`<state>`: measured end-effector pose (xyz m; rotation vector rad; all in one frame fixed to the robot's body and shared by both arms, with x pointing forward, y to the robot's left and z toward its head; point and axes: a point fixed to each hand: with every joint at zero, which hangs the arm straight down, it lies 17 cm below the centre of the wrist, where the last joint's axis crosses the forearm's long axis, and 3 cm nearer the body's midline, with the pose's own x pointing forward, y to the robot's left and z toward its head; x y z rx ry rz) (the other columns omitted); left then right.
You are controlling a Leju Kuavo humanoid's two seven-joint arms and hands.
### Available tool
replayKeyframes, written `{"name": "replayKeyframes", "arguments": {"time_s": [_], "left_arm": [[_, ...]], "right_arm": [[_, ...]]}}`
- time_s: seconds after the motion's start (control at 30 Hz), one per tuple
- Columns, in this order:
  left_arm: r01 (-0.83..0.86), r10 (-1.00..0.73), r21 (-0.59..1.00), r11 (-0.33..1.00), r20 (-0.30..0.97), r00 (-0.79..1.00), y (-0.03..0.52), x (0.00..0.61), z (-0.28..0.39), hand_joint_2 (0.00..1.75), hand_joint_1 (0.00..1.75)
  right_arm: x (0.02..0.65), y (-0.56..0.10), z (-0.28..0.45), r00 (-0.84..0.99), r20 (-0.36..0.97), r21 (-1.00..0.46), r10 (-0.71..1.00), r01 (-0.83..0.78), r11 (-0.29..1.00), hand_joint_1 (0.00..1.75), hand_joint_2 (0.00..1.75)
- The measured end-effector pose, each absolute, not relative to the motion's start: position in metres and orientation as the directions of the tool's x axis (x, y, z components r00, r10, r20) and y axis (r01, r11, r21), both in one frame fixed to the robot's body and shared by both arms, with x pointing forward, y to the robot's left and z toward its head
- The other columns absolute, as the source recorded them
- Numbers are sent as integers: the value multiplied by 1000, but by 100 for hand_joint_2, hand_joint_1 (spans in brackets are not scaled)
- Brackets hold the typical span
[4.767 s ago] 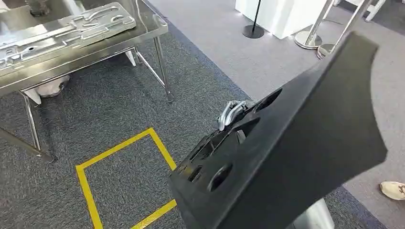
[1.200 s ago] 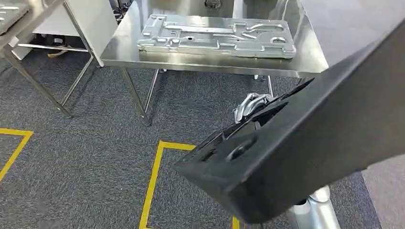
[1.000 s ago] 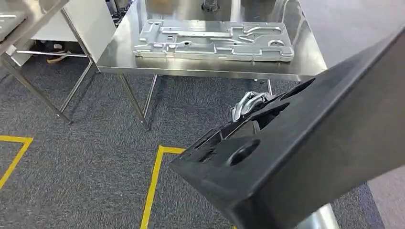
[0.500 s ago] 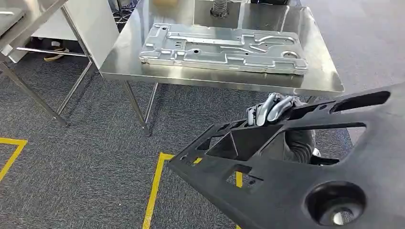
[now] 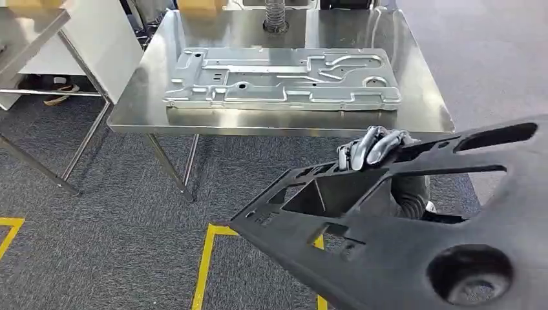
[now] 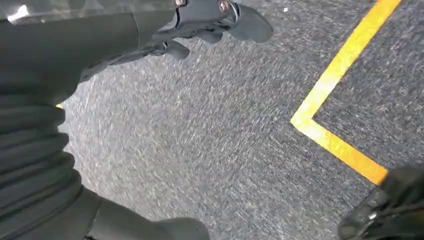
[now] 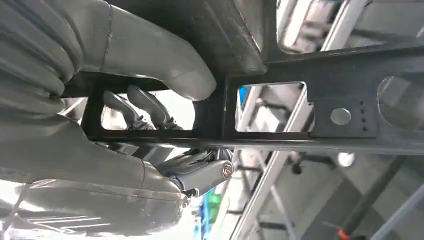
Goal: Take the parts from the cabinet and place them on the table.
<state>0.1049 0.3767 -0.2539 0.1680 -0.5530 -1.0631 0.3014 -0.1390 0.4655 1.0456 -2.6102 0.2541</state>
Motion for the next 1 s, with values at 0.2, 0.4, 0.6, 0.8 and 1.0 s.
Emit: {"name": "replayKeyframes", "arguments": {"time_s": [0.2,0.4,0.6,0.8,1.0], "left_arm": [[787,-868,387,481,341,362,380,101,-254,175,0],[785,-868,392,480,341,361,382,104,-253,175,0],[783,-866,391,484,342,364,381,103,-254,175,0],[771,-861,402,494,348,370,380,108,-253,175,0],[761,-853,401,510,351,387,380,106,-253,175,0]], "right_arm": [[307,-133,460,-692,385,-63,-611,-680,730,175,175],[309,-130,463,-701,390,-81,-597,-672,736,175,175],[311,-126,460,-706,404,-92,-581,-664,742,175,175],[307,-120,458,-722,404,-130,-562,-653,746,175,175],[299,-111,462,-726,392,-162,-565,-659,735,175,175]]}}
